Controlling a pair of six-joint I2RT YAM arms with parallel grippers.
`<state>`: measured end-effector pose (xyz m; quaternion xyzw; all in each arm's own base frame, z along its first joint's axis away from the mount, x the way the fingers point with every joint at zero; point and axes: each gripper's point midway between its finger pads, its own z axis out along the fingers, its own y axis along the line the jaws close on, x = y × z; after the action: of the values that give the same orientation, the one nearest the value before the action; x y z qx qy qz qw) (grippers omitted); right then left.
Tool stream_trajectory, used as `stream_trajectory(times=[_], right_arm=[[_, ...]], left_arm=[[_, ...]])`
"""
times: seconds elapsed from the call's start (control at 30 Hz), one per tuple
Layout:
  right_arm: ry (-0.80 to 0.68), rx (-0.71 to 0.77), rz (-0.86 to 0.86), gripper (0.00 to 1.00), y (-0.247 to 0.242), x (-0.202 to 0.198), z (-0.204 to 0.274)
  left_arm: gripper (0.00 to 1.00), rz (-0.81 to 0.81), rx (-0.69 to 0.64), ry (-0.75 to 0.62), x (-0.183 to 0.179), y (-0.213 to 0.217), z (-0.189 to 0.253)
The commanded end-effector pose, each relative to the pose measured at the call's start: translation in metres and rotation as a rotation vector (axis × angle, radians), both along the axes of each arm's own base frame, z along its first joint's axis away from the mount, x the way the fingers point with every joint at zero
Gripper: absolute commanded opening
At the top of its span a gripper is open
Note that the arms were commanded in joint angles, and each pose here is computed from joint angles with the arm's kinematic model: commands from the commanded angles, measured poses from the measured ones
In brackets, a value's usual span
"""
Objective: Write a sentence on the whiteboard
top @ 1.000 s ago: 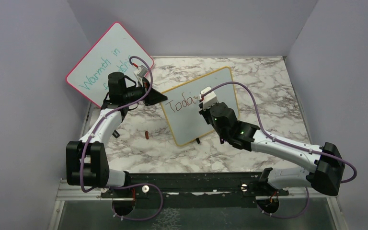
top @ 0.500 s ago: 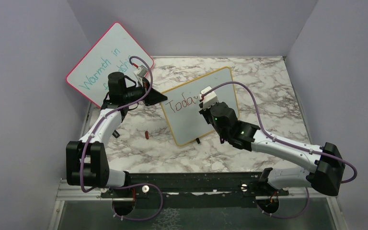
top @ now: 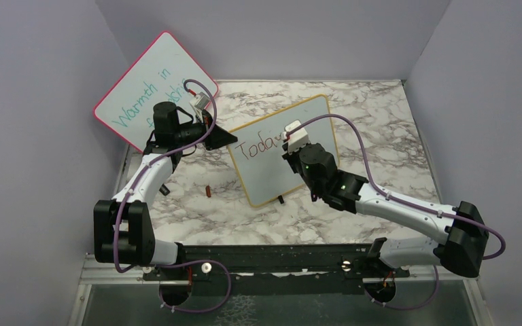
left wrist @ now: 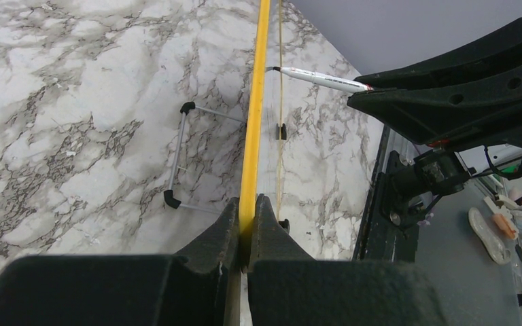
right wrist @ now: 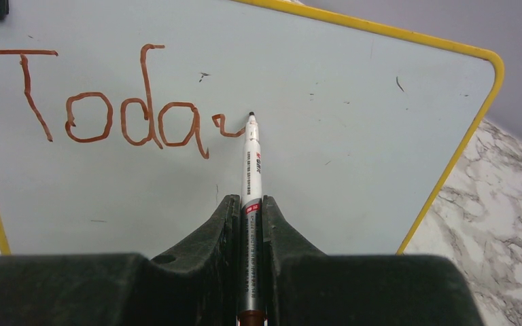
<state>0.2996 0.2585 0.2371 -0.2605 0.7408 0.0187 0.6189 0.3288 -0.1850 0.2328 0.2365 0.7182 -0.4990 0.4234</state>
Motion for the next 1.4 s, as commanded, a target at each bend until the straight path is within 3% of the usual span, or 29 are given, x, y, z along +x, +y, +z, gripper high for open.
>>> stream_trajectory(times=[0.0,0.9,1.37], right_arm=[[-0.017,0.024,0.001,0.01,0.006,0.006,0.014],[0.200,-0.053,0.077,0.00,0.000,-0.025,-0.049],[0.231,-0.029,0.112,0.01,0.004,-0.033,-0.053]], left_arm=[[0.00,0.006,0.053,0.017,0.002,0.002,-0.024],[0.00,0.010,0.053,0.015,0.002,0.002,-0.023],[0.00,0.013,0.054,0.016,0.003,0.003,-0.023]])
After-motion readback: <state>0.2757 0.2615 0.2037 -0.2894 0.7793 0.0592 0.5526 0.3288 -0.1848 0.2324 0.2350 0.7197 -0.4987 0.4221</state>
